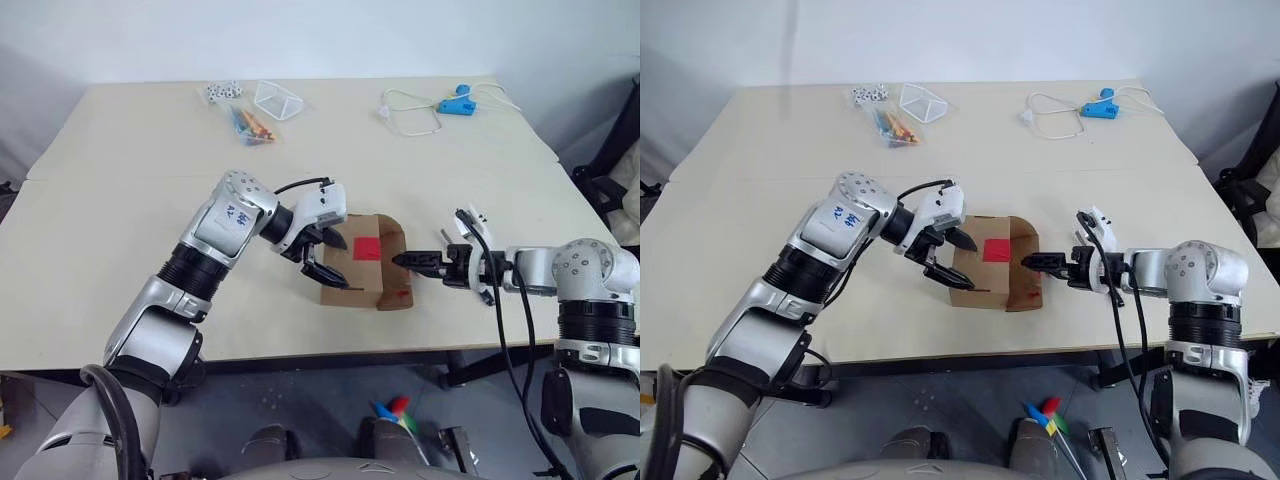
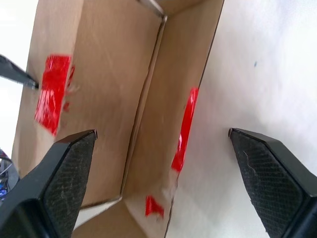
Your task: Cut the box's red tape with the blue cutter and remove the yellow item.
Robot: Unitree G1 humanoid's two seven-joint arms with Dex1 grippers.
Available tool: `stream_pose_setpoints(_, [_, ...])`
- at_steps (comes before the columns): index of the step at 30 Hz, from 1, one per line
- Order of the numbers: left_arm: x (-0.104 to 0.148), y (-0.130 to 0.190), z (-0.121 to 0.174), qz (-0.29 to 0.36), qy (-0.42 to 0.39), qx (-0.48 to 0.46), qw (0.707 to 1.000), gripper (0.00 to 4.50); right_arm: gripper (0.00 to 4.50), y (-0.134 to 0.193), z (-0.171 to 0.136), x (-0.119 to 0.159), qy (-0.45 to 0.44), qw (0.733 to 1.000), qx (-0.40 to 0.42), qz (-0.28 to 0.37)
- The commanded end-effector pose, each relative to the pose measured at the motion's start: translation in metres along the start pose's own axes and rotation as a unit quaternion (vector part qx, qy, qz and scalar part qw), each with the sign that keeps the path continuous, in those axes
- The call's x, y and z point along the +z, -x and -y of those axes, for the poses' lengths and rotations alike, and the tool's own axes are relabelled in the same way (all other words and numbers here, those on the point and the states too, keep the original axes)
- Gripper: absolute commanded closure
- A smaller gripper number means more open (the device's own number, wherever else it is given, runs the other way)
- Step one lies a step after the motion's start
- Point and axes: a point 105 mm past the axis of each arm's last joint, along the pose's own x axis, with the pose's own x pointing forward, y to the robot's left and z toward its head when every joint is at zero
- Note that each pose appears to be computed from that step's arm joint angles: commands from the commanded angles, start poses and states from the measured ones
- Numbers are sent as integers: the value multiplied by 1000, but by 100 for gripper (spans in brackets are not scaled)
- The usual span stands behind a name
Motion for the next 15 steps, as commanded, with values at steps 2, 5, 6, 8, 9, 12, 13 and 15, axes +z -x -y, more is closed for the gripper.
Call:
stream_pose_setpoints(2, [-1, 3, 4, 20, 56, -5, 998, 53, 0, 5, -2, 7, 20, 1000, -1, 9])
stream_pose_setpoints(5, [12, 8, 8, 48, 66, -17, 997, 138, 0, 7, 0, 4, 25, 1000, -6, 3])
stream_pose_setpoints(6, [15, 9, 7, 56, 70, -13, 996, 170, 0, 7, 1, 3, 26, 1000, -8, 1])
stream_pose_setpoints(8, [18, 10, 2, 62, 70, 1, 996, 231, 0, 8, 2, 4, 27, 1000, -11, 1])
stream_pose_setpoints(9, [17, 11, -2, 60, 70, 13, 996, 261, 0, 8, 3, 5, 28, 1000, -11, 1])
stream_pose_setpoints(12, [11, 10, -13, 49, 70, 39, 996, 349, 0, 6, 5, 6, 27, 1000, -13, 0])
stream_pose_setpoints(13, [9, 9, -18, 45, 68, 47, 996, 375, 0, 5, 6, 6, 27, 1000, -14, -1])
stream_pose_setpoints(15, [5, 7, -24, 37, 64, 58, 996, 429, 0, 3, 9, 5, 27, 1000, -15, -3])
